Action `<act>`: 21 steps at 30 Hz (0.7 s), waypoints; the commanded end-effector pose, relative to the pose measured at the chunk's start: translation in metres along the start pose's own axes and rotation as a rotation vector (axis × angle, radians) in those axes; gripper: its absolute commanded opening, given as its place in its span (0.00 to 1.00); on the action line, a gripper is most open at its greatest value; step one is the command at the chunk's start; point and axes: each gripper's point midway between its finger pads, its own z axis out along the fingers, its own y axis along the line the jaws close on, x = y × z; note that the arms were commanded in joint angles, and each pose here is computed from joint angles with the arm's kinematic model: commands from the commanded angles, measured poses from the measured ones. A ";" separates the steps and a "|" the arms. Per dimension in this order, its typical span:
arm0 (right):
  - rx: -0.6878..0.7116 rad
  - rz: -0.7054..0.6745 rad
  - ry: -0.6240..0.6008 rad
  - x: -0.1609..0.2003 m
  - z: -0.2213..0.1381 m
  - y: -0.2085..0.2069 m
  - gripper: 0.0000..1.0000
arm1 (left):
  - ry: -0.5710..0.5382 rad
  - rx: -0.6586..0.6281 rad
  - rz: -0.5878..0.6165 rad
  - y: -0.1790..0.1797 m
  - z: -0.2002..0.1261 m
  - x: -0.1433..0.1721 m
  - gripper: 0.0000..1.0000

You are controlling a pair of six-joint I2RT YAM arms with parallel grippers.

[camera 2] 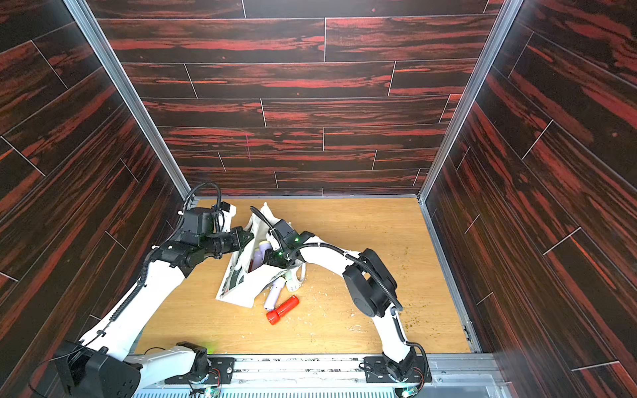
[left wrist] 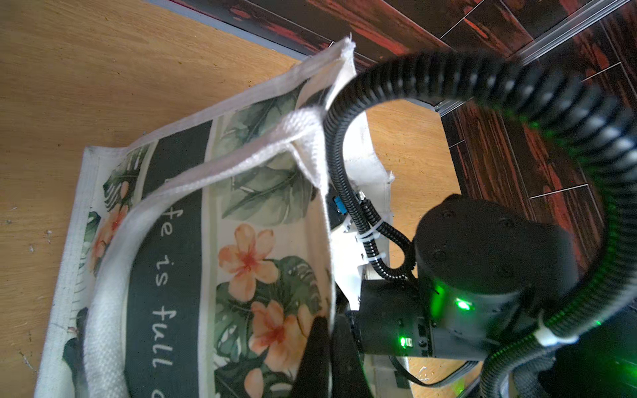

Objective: Put the flashlights into the tote bags
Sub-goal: Place the flashlight in the canvas bag.

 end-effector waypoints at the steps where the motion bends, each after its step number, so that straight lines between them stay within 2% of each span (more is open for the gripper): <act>1: 0.049 0.052 0.091 0.024 0.023 -0.019 0.17 | -0.026 0.036 0.027 -0.011 -0.010 -0.004 0.00; 6: 0.039 0.048 0.077 0.020 0.019 -0.016 0.41 | -0.023 0.033 0.025 -0.010 -0.009 -0.003 0.00; 9: 0.039 0.046 0.071 0.019 0.017 -0.015 0.51 | -0.025 0.032 0.026 -0.010 -0.010 -0.003 0.00; 13: 0.042 0.045 0.060 0.018 0.015 -0.015 0.61 | -0.025 0.032 0.027 -0.010 -0.009 -0.004 0.00; 21: 0.036 0.034 0.035 0.012 0.007 -0.010 0.72 | -0.023 0.028 0.028 -0.009 -0.010 -0.003 0.00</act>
